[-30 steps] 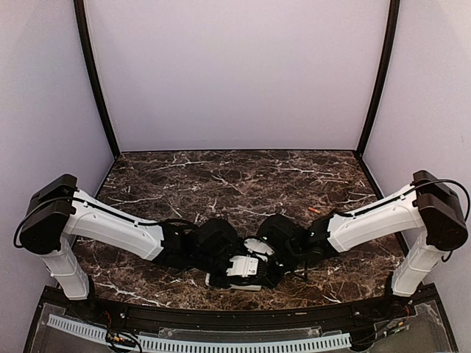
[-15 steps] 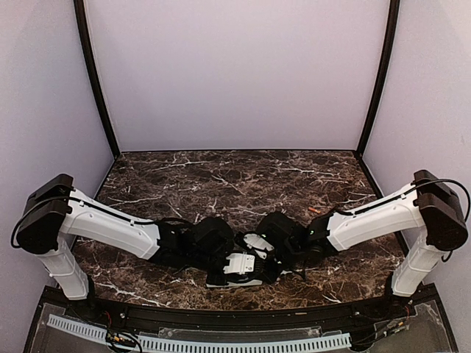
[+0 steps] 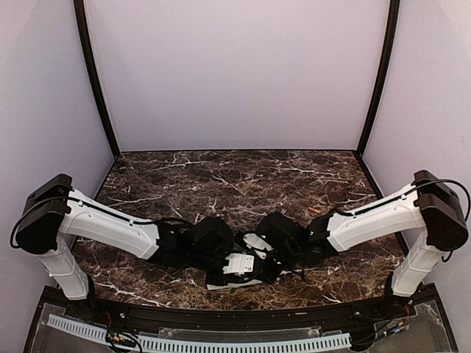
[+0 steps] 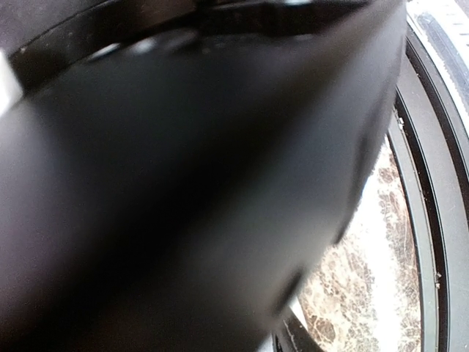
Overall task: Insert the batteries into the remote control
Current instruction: Place the battery in the battery compartment.
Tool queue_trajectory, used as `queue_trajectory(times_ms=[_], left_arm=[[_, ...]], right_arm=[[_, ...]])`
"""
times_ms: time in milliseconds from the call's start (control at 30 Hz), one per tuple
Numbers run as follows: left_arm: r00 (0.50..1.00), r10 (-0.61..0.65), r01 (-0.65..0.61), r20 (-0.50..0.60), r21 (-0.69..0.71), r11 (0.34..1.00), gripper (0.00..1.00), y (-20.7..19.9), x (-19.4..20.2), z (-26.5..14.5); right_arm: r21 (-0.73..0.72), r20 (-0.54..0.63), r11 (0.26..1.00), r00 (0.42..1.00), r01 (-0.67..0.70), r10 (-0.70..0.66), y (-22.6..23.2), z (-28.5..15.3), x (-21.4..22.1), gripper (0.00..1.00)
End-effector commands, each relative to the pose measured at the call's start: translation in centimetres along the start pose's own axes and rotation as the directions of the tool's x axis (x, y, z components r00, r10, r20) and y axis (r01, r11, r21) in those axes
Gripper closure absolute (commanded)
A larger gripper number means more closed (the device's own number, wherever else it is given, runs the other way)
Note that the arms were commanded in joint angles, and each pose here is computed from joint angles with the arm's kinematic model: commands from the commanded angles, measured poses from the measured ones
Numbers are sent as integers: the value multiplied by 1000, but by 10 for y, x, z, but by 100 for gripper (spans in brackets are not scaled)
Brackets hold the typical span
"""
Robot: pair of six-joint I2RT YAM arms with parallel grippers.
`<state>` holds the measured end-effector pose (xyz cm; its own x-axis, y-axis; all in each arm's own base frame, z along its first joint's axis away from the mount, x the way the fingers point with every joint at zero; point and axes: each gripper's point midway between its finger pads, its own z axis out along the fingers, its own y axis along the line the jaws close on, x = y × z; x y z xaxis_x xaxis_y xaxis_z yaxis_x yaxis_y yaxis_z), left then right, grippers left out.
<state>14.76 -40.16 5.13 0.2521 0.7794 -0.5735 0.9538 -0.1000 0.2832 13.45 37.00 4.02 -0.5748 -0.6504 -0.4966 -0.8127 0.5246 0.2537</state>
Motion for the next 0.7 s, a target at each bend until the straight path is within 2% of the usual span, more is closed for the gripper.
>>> queue_trajectory(times_ms=[0, 133, 300, 367, 667], left_arm=[[982, -30, 40, -186, 47, 998, 61, -18, 54, -2], [982, -38, 47, -185, 48, 998, 55, -17, 51, -5], [980, -63, 77, -190, 65, 995, 33, -19, 46, -14], [978, -72, 87, -195, 67, 994, 29, -20, 46, -18], [962, -65, 90, -266, 80, 993, 24, -29, 67, -25]], right_arm=[[-52, 140, 998, 990, 43, -35, 24, -13, -43, 78], [-50, 139, 997, 989, 50, -43, 24, -13, -43, 77], [-55, 145, 997, 988, 58, -50, 26, -15, -44, 77], [-57, 149, 996, 987, 63, -54, 26, -17, -45, 77], [-87, 161, 992, 984, 97, -82, 33, -20, -47, 73]])
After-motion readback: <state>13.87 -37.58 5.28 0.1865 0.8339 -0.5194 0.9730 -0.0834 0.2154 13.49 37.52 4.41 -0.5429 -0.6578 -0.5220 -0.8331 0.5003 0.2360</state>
